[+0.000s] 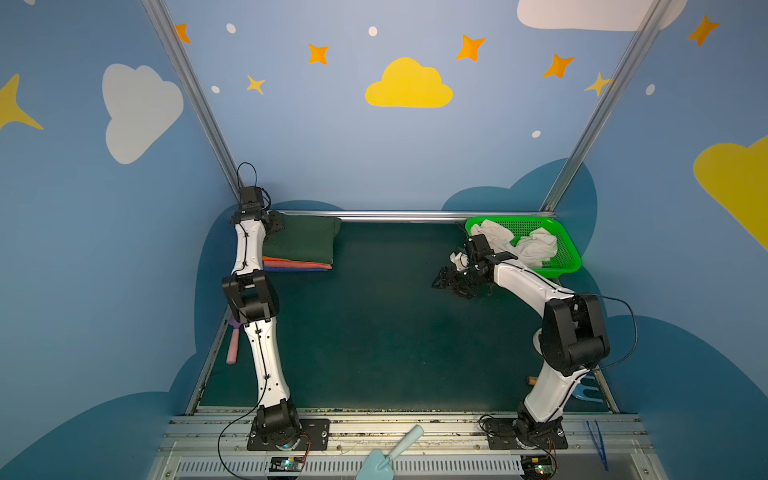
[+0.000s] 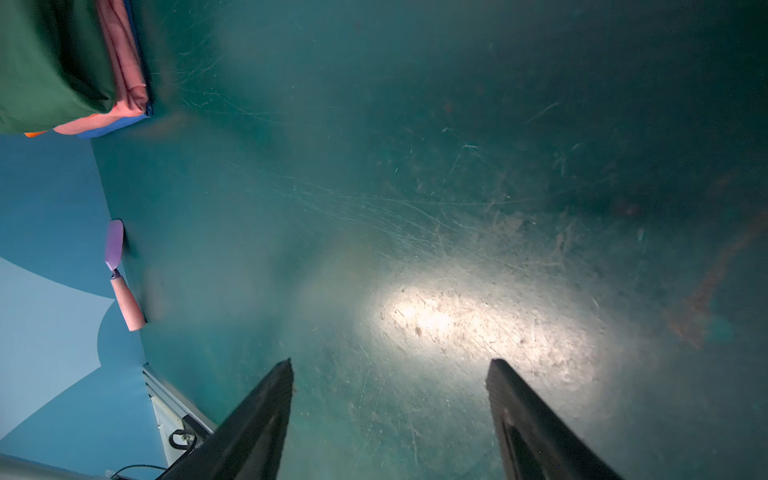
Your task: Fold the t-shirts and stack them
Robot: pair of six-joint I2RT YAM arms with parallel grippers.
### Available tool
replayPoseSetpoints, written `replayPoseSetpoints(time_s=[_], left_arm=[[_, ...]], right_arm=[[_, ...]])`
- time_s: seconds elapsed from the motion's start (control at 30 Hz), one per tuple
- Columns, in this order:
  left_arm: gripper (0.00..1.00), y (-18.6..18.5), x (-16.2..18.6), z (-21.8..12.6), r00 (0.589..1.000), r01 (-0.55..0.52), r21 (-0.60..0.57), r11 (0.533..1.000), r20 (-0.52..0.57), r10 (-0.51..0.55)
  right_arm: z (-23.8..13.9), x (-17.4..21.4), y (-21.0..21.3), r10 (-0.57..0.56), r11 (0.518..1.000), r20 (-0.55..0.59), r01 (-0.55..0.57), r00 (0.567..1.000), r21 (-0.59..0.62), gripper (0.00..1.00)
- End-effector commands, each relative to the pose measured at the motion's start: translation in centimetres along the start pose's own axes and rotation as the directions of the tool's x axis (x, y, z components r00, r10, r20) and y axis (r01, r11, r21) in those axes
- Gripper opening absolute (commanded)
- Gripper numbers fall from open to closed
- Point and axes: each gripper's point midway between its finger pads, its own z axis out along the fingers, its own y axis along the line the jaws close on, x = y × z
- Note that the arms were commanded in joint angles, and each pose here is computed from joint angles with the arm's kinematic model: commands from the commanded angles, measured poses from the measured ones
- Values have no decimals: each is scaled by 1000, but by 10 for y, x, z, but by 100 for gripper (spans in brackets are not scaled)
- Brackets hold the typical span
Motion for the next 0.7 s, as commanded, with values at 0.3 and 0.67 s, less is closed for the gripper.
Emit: replayPoseSetpoints(time_s=[0.3, 0.67], left_arm=[[100, 44, -54, -137, 980, 122, -333, 935, 188, -61], [100, -41, 4, -244, 964, -4, 38, 999, 264, -7]], right_arm=[[-54, -7, 3, -87, 996, 126, 86, 988, 19, 76], [-154, -24, -55, -163, 976, 472, 70, 867, 208, 91]])
